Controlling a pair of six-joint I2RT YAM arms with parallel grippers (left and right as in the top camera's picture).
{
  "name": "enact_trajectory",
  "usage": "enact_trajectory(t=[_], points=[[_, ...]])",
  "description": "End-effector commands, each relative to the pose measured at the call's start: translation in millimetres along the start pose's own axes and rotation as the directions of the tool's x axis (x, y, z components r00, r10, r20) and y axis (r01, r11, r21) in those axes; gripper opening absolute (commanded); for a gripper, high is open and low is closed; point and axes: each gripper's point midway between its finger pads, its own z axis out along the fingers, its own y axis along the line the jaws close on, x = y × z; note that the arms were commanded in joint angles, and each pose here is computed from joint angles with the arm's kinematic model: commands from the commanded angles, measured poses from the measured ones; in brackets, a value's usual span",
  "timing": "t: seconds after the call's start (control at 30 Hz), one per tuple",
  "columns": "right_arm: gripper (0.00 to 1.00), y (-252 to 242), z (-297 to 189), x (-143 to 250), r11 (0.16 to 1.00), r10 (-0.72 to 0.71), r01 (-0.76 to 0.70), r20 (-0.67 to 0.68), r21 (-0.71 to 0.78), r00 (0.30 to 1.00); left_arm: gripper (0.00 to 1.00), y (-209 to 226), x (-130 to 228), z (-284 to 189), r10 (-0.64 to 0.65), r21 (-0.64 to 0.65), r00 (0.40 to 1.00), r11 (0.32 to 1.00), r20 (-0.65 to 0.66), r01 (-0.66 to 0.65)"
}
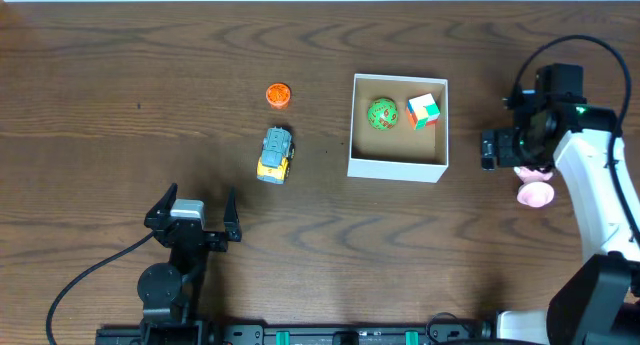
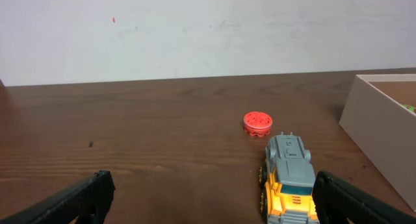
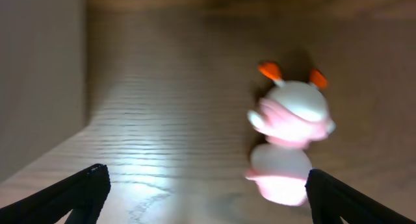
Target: Pack container
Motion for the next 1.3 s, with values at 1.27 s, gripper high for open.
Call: enact_trajectory(t=[1.27], points=[[0.94, -73.0, 79.5, 31.3, 0.973, 0.228, -0.219, -0.164, 0.071, 0.960, 0.98, -2.3, 15.3, 0.8, 0.013, 0.014, 0.999, 1.000, -0.045, -0.012]])
